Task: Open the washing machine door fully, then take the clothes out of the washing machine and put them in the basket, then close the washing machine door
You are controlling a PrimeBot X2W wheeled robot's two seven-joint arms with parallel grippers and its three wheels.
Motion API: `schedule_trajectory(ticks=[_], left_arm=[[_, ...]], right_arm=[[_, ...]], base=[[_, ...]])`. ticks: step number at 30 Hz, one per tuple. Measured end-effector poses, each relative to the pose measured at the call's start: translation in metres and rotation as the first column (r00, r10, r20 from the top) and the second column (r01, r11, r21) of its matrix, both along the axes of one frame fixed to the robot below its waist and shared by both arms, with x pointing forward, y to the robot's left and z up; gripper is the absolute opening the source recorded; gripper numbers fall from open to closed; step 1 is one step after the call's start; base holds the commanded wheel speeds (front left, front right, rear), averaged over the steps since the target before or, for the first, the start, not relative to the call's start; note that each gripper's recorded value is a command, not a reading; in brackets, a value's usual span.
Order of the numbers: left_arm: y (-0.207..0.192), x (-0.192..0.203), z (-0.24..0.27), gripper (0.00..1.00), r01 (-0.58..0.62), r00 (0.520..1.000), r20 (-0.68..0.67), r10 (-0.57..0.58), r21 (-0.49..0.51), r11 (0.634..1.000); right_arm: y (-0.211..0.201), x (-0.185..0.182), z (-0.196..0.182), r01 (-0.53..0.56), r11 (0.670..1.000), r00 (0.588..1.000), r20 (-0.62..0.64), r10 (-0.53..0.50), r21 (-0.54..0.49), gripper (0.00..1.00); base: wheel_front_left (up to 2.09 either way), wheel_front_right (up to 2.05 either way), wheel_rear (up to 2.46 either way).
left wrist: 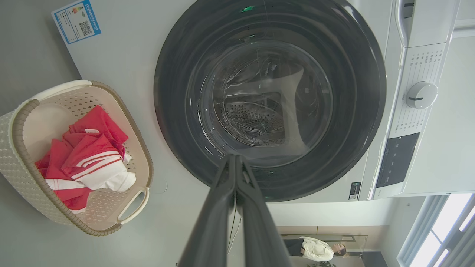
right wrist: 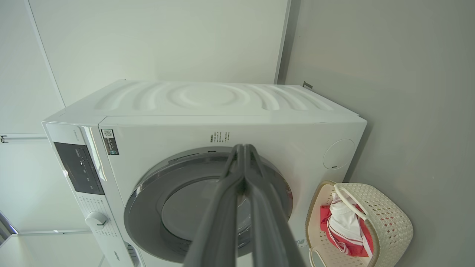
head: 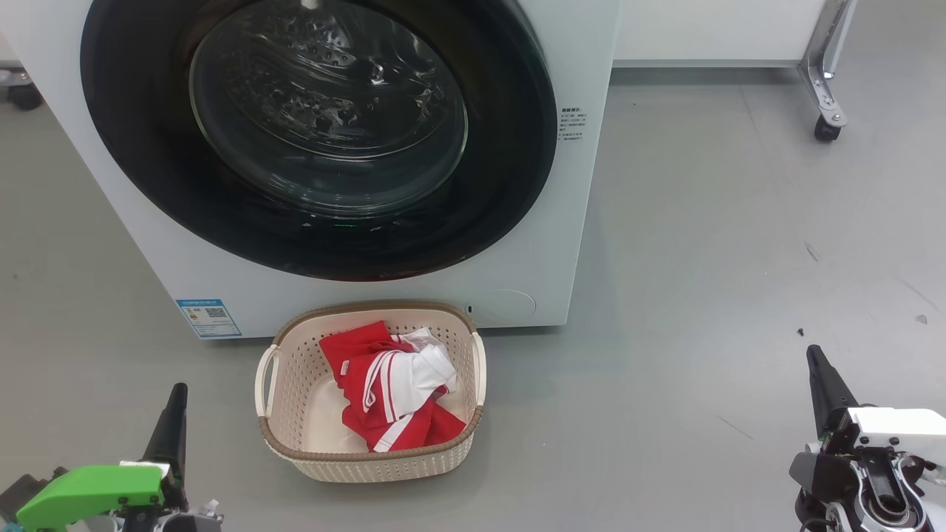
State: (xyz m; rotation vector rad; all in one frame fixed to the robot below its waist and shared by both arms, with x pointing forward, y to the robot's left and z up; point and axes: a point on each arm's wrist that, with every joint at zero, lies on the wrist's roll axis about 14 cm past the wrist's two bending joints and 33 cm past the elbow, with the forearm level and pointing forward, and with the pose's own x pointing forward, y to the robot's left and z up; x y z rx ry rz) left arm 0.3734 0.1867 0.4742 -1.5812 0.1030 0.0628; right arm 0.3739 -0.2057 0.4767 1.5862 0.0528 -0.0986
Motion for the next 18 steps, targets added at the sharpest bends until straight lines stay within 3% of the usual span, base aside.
schedule_trajectory(ticks=[18], left_arm=[[0.0004,0.0001,0.0004,0.00,-0.002,1.000,0.001,0.002,-0.001,1.000]], right_arm=[[-0.0001,0.0000,0.0001,0.000,1.000,1.000,0.000,0.000,0.000,0.00]], base=[[0.00,0.00,0.00]])
